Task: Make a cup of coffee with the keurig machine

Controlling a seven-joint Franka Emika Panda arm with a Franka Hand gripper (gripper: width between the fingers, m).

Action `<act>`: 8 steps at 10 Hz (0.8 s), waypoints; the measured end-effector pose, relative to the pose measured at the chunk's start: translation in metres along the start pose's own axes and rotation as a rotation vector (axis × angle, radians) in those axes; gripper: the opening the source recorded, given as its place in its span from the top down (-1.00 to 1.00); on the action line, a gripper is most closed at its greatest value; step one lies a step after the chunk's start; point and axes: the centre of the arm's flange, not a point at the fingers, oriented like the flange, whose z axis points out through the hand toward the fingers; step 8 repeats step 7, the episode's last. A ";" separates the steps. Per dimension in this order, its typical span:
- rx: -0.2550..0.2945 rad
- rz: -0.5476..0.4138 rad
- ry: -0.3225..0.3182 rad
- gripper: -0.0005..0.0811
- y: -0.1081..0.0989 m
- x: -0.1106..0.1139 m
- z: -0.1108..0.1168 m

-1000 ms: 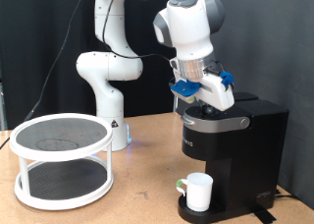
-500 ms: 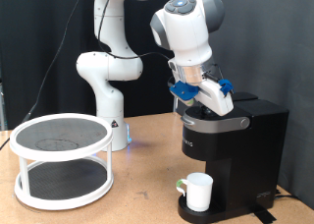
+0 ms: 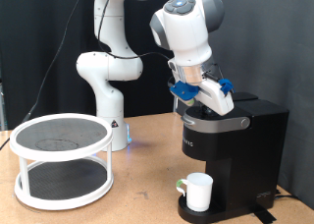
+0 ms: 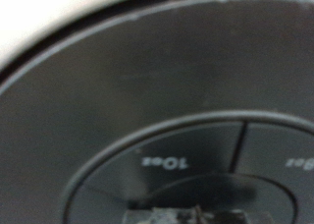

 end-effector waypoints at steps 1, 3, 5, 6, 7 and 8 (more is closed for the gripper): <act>0.003 -0.014 -0.019 0.98 -0.002 0.000 -0.001; 0.001 -0.032 -0.046 0.98 -0.005 0.002 -0.003; 0.001 -0.036 -0.064 0.98 -0.006 0.004 -0.007; 0.003 -0.037 -0.073 0.98 -0.006 0.005 -0.010; 0.004 -0.037 -0.075 0.98 -0.005 0.006 -0.013; 0.004 -0.037 -0.075 0.98 -0.005 0.006 -0.013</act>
